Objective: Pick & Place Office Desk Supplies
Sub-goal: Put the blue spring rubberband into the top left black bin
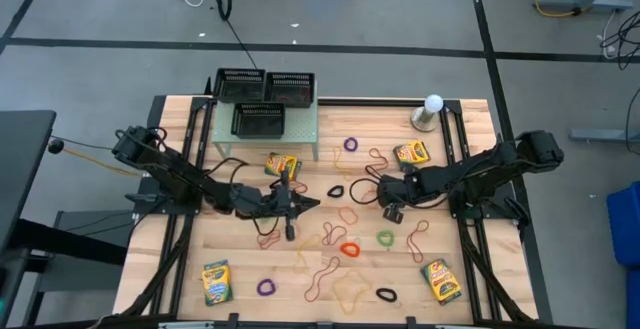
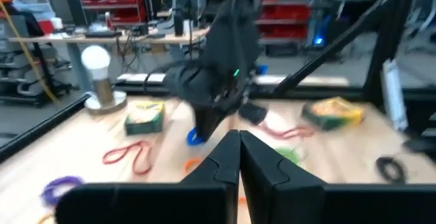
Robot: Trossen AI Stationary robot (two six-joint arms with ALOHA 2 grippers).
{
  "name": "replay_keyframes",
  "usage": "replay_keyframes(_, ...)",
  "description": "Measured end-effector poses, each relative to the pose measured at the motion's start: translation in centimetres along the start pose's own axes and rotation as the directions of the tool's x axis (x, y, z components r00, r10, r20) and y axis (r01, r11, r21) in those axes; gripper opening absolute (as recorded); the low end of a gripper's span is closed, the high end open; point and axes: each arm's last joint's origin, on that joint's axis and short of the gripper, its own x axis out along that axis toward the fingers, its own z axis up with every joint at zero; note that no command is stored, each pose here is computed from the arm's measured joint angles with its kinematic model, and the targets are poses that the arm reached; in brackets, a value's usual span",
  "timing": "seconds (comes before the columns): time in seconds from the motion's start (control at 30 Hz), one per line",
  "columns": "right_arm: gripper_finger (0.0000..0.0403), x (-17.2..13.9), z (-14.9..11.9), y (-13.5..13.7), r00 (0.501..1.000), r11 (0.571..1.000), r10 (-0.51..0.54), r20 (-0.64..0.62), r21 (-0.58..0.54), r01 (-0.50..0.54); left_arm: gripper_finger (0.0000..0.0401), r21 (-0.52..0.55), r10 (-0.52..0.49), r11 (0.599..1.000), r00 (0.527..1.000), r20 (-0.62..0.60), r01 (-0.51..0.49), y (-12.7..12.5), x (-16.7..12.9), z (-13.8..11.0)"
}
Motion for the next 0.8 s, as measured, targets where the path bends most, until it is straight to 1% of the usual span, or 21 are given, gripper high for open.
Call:
replay_keyframes(0.1, 0.0037, -0.9, 0.6, 0.5, 1.0, 1.0, 0.011, 0.014, -0.015, -0.011, 0.0044, 0.066, 0.007, 0.998, 0.999, -0.047, -0.004, 0.1, 0.0, -0.5)
replay_keyframes(0.27, 0.0036, -2.3, 1.8, 1.6, 0.996, 0.998, 0.053, 0.077, -0.029, -0.051, 0.0088, 0.097, 0.004, 0.995, 0.993, -0.12, 0.008, 0.0, -0.1, -1.3)
replay_keyframes(0.4, 0.0036, -2.8, 2.9, 2.4, 0.978, 0.994, 0.111, 0.179, -0.039, -0.105, 0.012, 0.111, 0.009, 0.994, 0.984, -0.179, 0.011, 0.1, -0.1, -1.9)
replay_keyframes(0.47, 0.0036, -3.1, 3.5, 2.9, 0.957, 0.989, 0.148, 0.247, -0.061, -0.137, 0.0135, 0.121, -0.018, 0.992, 0.98, -0.198, 0.043, 0.0, -0.2, -2.1)
replay_keyframes(0.53, 0.0036, -3.5, 4.3, 3.4, 0.922, 0.979, 0.203, 0.329, -0.094, -0.182, 0.0151, 0.133, -0.05, 0.988, 0.977, -0.207, 0.079, -0.1, -0.2, -2.2)
replay_keyframes(0.6, 0.0036, -4.0, 5.1, 4.0, 0.87, 0.96, 0.278, 0.407, -0.147, -0.238, 0.0168, 0.155, -0.058, 0.984, 0.976, -0.209, 0.092, -0.1, -0.2, -2.2)
replay_keyframes(0.67, 0.0036, -4.6, 5.9, 4.5, 0.801, 0.928, 0.37, 0.47, -0.215, -0.303, 0.0186, 0.202, -0.047, 0.975, 0.976, -0.211, 0.091, -0.1, -0.2, -2.2)
replay_keyframes(0.73, 0.0036, -5.3, 6.6, 4.9, 0.723, 0.888, 0.46, 0.515, -0.291, -0.357, 0.0201, 0.247, -0.039, 0.965, 0.979, -0.202, 0.089, 0.0, -0.2, -2.1)
replay_keyframes(0.8, 0.0036, -5.8, 7.1, 5.2, 0.65, 0.85, 0.526, 0.549, -0.368, -0.378, 0.0214, 0.272, -0.038, 0.958, 0.981, -0.191, 0.09, 0.0, -0.2, -2.0)
